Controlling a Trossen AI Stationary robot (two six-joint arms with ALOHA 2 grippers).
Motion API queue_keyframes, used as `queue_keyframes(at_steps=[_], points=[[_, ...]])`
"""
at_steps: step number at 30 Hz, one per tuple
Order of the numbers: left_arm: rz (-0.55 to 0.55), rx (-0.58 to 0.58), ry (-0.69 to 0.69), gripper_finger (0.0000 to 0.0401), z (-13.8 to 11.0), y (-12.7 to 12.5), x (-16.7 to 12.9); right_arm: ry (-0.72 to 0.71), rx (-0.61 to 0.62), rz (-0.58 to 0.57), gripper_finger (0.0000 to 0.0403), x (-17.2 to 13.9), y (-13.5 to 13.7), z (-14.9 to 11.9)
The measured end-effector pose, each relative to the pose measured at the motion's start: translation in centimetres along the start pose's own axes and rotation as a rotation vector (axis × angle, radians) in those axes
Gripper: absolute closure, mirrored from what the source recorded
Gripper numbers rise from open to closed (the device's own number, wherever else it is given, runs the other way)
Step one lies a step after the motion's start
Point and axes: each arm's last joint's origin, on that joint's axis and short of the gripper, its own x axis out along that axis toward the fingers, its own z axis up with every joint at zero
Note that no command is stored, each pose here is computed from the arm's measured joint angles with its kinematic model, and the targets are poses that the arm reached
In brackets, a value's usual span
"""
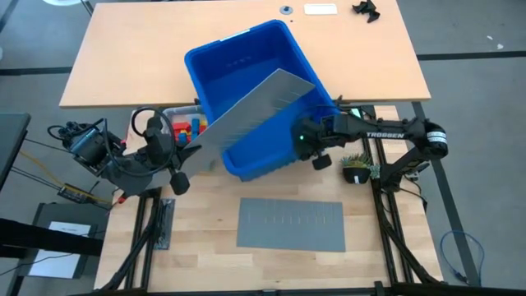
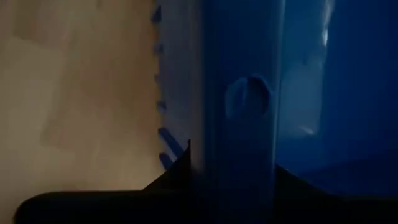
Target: Sort Items/Unsort Items
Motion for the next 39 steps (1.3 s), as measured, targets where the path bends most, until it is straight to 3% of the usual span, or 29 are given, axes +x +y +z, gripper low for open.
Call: queue_keyframes(at_steps=[13,22,30,39], points=[[0.002,0.035,0.005,0.0385,-0.1,0.1,0.0,0.155,-0.046,-0.023,0.0327,1.8,-4.6,-5.3],[0.000,0.050,0.006,0.0385,-0.1,0.0,0.0,0.242,0.118,-0.119,0.0200,1.5,-5.5,-6.5],[-0.003,0.049,0.007,0.0385,-0.1,0.0,0.0,0.040,0.312,-0.193,0.0149,-3.6,-4.0,-6.5],[0.042,0.049,-0.020,0.0385,0.0,0.2,-0.1,-0.447,0.701,-0.137,0.0138,-8.3,-3.0,-4.6]])
